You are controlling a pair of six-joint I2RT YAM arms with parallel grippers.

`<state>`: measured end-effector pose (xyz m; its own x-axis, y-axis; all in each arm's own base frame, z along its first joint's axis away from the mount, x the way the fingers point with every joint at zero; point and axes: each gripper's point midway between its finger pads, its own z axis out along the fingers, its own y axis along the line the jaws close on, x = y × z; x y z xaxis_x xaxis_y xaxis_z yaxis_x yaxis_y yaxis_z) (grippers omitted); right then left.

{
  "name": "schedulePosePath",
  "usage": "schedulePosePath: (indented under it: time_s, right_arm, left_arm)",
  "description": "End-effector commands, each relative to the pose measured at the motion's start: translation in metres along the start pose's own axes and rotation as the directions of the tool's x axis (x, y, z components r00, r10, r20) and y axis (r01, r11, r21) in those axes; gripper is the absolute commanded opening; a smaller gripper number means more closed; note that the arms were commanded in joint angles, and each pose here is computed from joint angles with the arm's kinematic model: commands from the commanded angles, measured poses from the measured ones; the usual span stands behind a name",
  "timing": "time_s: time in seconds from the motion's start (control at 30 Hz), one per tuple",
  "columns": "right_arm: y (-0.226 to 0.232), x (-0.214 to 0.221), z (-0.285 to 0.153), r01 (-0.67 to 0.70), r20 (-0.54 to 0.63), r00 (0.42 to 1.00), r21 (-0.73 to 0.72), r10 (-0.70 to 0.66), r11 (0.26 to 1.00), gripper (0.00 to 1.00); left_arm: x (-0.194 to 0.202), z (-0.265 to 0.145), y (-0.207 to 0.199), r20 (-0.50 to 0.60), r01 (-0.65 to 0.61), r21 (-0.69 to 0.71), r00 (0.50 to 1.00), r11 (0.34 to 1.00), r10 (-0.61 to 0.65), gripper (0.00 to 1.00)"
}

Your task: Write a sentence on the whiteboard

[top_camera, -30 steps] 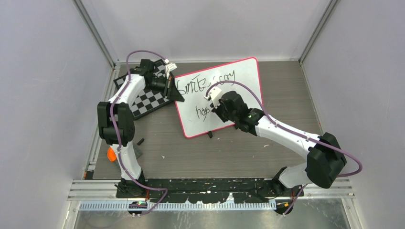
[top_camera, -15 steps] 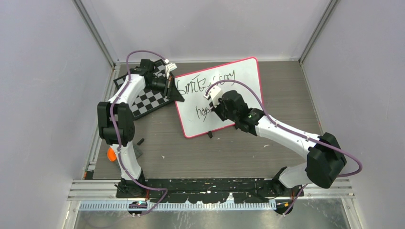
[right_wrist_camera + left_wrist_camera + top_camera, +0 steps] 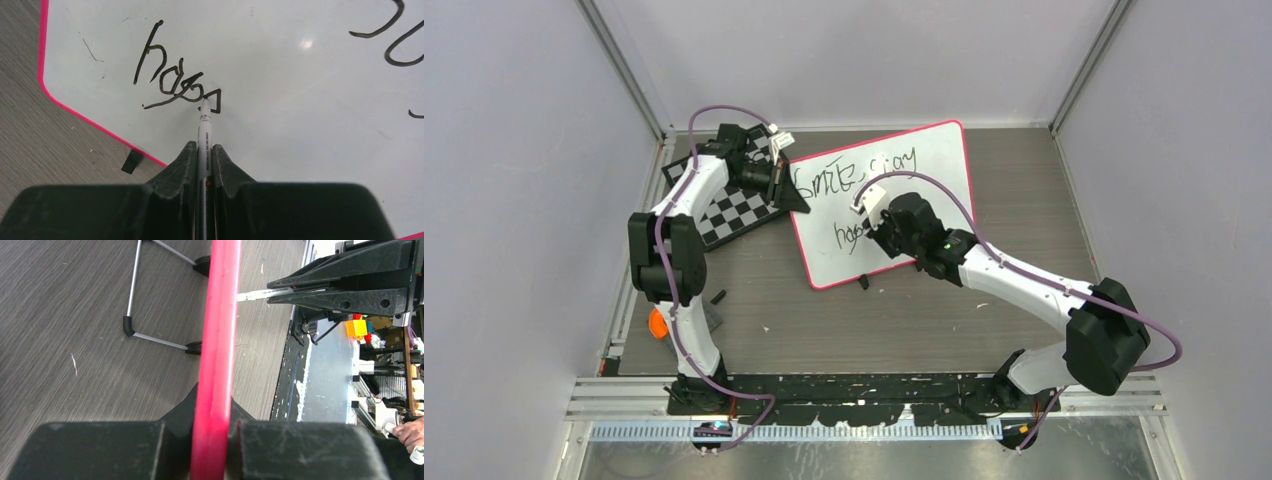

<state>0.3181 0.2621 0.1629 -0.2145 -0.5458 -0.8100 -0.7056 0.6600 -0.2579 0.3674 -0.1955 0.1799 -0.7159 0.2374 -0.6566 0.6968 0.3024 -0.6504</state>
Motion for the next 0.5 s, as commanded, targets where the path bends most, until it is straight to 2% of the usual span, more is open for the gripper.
schedulePosePath:
  time_s: [0.0,0.47]
  right_arm:
    - [0.005,0.008,-0.003,0.001,-0.013,1.000,-0.032,-0.001,1.000,0.00]
    - [0.000,0.019,-0.011,0.030,-0.056,0.998,-0.009,-0.031,0.999,0.00]
  left_arm:
    - [0.000,-0.001,0.010,-0.025,-0.003,-0.059,1.000,0.998,0.001,0.00]
    - [0.000,-0.003,0.007,-0.025,-0.010,-0.060,1.000,0.998,0.009,0.00]
